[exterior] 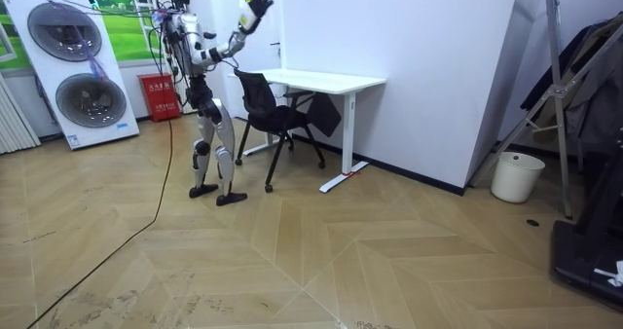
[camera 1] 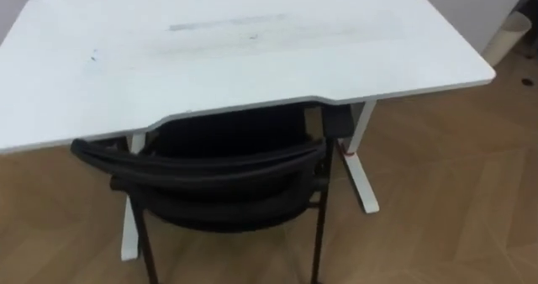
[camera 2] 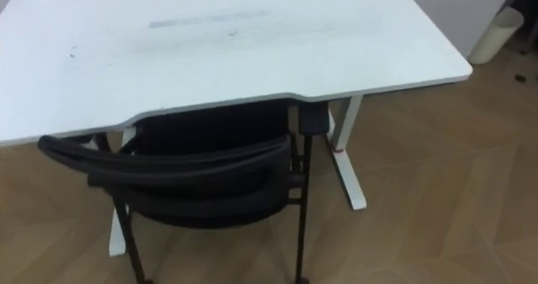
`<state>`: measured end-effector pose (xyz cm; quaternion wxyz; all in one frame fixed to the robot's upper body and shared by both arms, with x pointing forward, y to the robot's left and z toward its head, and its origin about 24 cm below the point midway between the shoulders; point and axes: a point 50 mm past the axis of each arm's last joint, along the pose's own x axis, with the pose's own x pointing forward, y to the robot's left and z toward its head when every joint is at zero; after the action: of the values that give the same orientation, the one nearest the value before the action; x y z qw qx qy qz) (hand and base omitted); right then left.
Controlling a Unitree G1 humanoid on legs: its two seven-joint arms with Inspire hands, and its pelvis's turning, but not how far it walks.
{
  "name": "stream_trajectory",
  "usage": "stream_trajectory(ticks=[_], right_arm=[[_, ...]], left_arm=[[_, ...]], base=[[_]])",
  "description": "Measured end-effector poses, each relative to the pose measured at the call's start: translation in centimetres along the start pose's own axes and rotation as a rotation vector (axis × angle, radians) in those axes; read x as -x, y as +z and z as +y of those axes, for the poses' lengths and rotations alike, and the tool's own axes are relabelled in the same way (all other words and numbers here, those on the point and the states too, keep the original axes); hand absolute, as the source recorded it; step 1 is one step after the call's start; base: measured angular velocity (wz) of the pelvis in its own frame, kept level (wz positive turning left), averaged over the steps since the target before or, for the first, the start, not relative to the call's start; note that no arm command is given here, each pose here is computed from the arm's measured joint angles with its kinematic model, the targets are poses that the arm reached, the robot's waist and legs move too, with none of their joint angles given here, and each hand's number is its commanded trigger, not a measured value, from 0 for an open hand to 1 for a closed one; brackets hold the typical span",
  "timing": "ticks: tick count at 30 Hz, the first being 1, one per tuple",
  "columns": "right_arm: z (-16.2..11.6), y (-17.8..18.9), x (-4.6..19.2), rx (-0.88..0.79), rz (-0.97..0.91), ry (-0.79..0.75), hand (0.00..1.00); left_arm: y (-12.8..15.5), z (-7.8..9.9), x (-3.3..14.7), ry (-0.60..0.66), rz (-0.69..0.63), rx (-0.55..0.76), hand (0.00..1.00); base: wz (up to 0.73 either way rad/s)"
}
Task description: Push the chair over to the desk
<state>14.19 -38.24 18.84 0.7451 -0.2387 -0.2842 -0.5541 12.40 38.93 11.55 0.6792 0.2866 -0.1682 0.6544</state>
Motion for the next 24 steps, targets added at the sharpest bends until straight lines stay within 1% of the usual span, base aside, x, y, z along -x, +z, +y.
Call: stream_trajectory(ticks=[1,3,4,6,7,8,9,10,11,12,13,14,15,16,17,18,19,20,21,22,23,24], right_arm=[[-0.7,-0.2,-0.2,-0.013,0.022,-0.037,0.00],[-3.3,-1.3,-0.8,-0.077,0.123,-0.186,0.00],[-3.7,-1.4,-0.9,-0.093,0.142,-0.213,0.00],[-5.2,-2.8,-0.8,-0.132,0.238,-0.287,0.00],[-5.6,-3.4,-0.6,-0.136,0.276,-0.297,0.00],[-6.7,-5.0,0.2,-0.138,0.378,-0.323,0.00],[-8.3,-7.2,1.8,-0.129,0.510,-0.358,0.00],[-10.2,-9.7,4.4,-0.112,0.667,-0.399,0.00],[-11.1,-10.8,6.1,-0.100,0.748,-0.420,0.00],[-12.9,-13.0,10.1,-0.074,0.927,-0.469,0.00],[-13.7,-13.9,12.4,-0.049,1.016,-0.486,0.00],[-15.3,-15.3,17.1,0.024,1.194,-0.521,0.00],[-16.7,-15.7,21.6,0.091,1.343,-0.553,0.00],[-17.6,-15.6,23.6,0.123,1.406,-0.570,0.00],[-18.7,-15.1,27.3,0.192,1.525,-0.574,0.00],[-19.7,-14.4,30.6,0.260,1.653,-0.555,0.00],[-20.0,-14.0,31.9,0.294,1.713,-0.525,0.00],[-20.2,-13.3,34.2,0.349,1.817,-0.460,0.00],[-20.1,-12.9,35.5,0.395,1.894,-0.364,0.00],[-19.9,-12.7,36.0,0.420,1.924,-0.309,0.00],[-19.4,-12.6,36.7,0.450,1.966,-0.204,0.00],[-18.4,-12.7,37.1,0.476,1.995,-0.090,0.00]], left_arm=[[-0.7,0.5,0.0,0.020,0.033,-0.014,0.00],[-2.4,2.6,0.4,0.098,0.159,-0.007,0.00],[-2.8,3.0,0.5,0.115,0.195,0.001,0.00],[-5.1,3.9,1.7,0.161,0.384,0.033,0.00],[-5.8,4.3,2.0,0.174,0.433,0.036,0.00],[-7.2,5.1,2.9,0.190,0.529,0.022,0.00],[-9.1,6.0,4.3,0.193,0.640,-0.011,0.00],[-11.4,7.3,6.5,0.178,0.780,-0.073,0.00],[-12.6,8.1,7.9,0.165,0.858,-0.109,0.00],[-14.5,10.2,11.4,0.160,1.029,-0.174,0.00],[-15.3,11.3,13.3,0.159,1.113,-0.211,0.00],[-16.3,13.9,17.3,0.157,1.276,-0.300,0.00],[-16.6,16.4,20.7,0.160,1.416,-0.376,0.00],[-16.6,17.6,22.3,0.156,1.473,-0.414,0.00],[-16.2,20.0,24.6,0.147,1.570,-0.476,0.00],[-15.9,21.9,26.1,0.150,1.644,-0.513,0.00],[-15.7,22.7,26.6,0.147,1.671,-0.527,0.00],[-15.3,23.6,27.5,0.121,1.716,-0.541,0.00],[-15.2,23.8,28.1,0.057,1.750,-0.553,0.00],[-15.1,23.7,28.4,0.017,1.765,-0.560,0.00],[-15.2,23.0,28.7,-0.085,1.781,-0.572,0.00],[-15.3,21.6,29.1,-0.221,1.788,-0.586,0.00]], base=[[-0.13],[-0.12],[-0.05],[-0.04],[-0.04],[-0.04],[0.00],[0.04],[0.00],[0.00],[-0.04],[0.00],[0.00],[0.06],[0.06],[0.05],[0.04],[0.00],[0.00],[0.05],[0.07],[0.05]])
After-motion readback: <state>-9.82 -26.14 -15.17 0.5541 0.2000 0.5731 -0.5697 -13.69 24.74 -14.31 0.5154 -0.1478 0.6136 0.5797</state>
